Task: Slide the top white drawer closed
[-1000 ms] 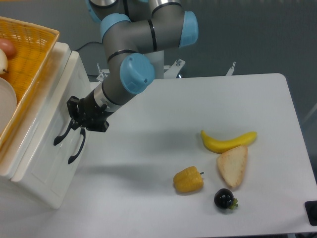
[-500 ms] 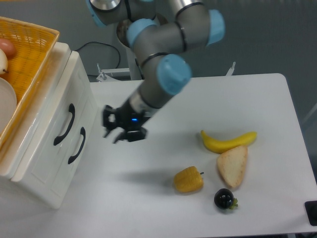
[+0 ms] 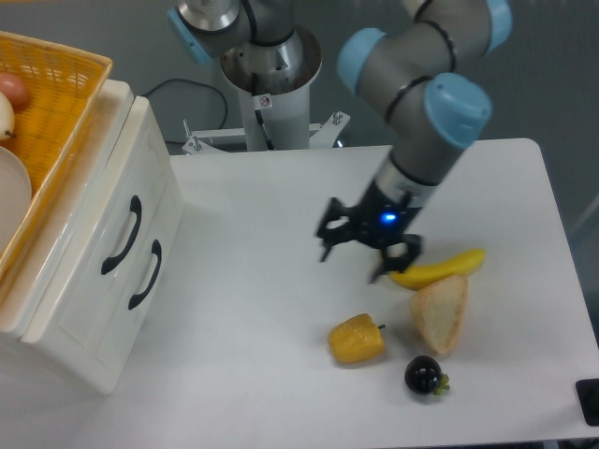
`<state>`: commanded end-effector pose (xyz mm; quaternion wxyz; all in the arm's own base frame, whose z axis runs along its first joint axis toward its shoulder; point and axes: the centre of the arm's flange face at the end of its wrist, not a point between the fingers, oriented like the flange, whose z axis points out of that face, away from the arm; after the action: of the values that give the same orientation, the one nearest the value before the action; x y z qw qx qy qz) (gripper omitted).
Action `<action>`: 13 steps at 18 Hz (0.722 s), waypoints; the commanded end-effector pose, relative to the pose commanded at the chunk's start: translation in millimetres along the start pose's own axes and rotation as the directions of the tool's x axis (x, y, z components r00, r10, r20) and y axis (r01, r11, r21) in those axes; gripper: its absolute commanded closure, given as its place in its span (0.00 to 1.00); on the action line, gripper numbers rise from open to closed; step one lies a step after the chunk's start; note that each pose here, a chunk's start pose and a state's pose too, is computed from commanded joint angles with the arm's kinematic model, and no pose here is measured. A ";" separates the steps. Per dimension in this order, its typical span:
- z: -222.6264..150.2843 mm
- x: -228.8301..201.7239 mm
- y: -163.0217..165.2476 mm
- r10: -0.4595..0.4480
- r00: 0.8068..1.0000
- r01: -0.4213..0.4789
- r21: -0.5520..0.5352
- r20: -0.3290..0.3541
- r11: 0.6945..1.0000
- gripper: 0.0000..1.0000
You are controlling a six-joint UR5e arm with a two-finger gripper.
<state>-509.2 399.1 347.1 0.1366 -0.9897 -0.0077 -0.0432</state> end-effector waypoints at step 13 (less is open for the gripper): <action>-11.5 -97.0 114.7 0.441 0.897 -0.424 -0.290 -0.005 0.858 0.00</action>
<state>-603.6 285.3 318.7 -0.0011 -0.9760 0.2168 0.0184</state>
